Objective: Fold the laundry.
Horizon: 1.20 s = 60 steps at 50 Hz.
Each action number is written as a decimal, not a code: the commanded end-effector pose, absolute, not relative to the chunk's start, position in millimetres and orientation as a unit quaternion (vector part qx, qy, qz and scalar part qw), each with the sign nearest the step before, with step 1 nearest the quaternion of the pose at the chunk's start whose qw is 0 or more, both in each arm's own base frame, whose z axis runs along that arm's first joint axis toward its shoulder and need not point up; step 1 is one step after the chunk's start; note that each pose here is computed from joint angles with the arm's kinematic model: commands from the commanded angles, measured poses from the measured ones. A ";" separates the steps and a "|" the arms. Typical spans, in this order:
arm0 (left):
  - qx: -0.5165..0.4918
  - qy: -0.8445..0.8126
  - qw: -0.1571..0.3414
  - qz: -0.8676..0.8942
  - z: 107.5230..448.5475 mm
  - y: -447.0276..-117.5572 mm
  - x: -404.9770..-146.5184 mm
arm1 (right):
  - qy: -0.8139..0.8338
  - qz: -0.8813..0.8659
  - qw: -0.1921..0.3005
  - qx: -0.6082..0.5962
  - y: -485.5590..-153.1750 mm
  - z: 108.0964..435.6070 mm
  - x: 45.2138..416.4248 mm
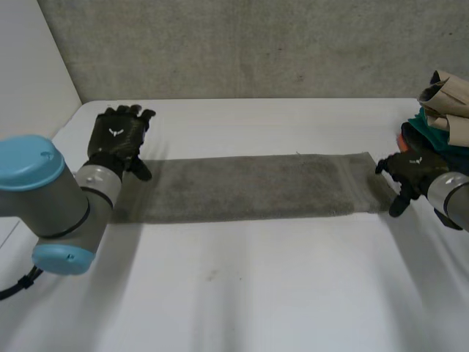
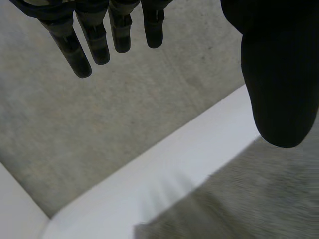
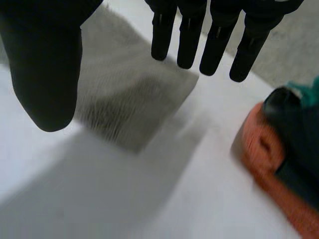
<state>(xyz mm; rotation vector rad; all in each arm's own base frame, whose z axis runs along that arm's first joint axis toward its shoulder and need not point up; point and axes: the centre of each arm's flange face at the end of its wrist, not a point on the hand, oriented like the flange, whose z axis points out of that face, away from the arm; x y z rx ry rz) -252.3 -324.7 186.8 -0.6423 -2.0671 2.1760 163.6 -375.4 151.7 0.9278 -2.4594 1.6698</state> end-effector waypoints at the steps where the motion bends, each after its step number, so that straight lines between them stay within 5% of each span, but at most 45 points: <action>1: -0.214 -0.684 0.050 0.696 176.5 -318.7 -252.9 | -0.783 0.530 0.030 0.325 -385.6 122.1 161.2; 15: -0.210 -0.675 0.049 0.706 190.1 -313.3 -251.2 | -0.782 0.550 0.080 0.282 -399.6 126.5 122.8; 23: -0.205 -0.669 0.048 0.713 201.7 -304.1 -245.6 | -0.764 0.547 0.202 0.276 -409.2 164.3 45.4; 28: -0.203 -0.668 0.046 0.714 205.6 -297.7 -241.1 | -0.749 0.530 0.253 0.307 -410.0 172.9 38.9; 34: -0.199 -0.661 0.046 0.722 214.7 -295.0 -239.5 | -0.707 0.618 0.156 0.307 -402.5 207.0 118.6; 39: -0.195 -0.650 0.046 0.733 225.7 -292.7 -238.6 | -0.616 0.694 0.020 0.372 -361.3 232.9 230.8; 50: -0.197 -0.650 0.048 0.733 225.7 -289.7 -240.3 | -0.435 0.714 -0.185 0.516 -242.9 177.0 413.1; 55: -0.200 -0.652 0.050 0.730 221.1 -291.8 -243.3 | -0.460 0.671 -0.204 0.544 -226.0 123.8 429.4; 60: -0.208 -0.659 0.055 0.721 210.8 -293.9 -250.3 | -0.487 0.677 -0.174 0.523 -229.9 130.6 422.5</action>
